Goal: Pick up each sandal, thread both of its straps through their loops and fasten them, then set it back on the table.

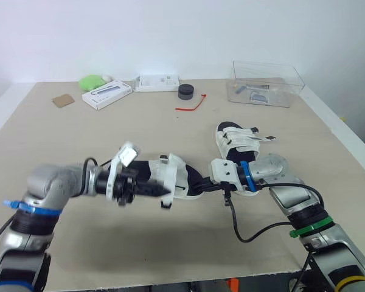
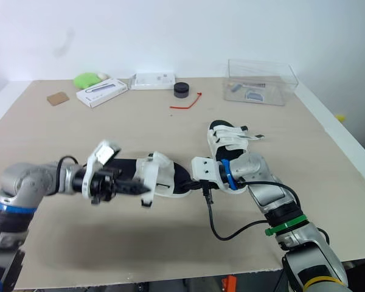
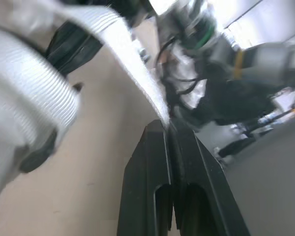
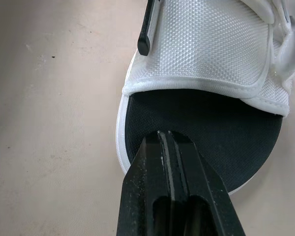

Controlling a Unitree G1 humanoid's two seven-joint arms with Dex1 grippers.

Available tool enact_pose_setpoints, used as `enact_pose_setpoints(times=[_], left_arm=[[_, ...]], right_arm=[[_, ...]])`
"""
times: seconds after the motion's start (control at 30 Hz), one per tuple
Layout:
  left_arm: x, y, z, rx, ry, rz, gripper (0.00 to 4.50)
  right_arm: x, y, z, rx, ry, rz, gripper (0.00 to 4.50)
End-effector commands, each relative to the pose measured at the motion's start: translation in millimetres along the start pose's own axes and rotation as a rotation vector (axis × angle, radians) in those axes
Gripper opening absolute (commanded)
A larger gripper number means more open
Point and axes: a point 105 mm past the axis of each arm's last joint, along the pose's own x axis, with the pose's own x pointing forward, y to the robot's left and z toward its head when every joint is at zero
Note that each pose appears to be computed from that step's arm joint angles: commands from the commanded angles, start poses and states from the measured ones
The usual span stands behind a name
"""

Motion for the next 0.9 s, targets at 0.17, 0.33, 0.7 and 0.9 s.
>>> enact_pose_setpoints(times=[0.17, 0.33, 0.7, 0.9], left_arm=[[13, 27, 22, 0.071, 0.002, 0.093, 0.08], [23, 36, 18, 0.077, 0.079, 0.084, 0.08], [35, 37, 5, 0.017, 0.157, 0.035, 0.08], [35, 37, -5, -0.017, 0.202, 0.051, 0.08]], right_arm=[[4, 11, -19, 0.053, 0.071, 0.047, 0.00], [5, 12, -19, 0.053, 0.069, 0.045, 0.00], [2, 14, -21, 0.067, 0.075, 0.024, 0.00], [3, 12, -21, 0.068, 0.075, 0.020, 0.00]])
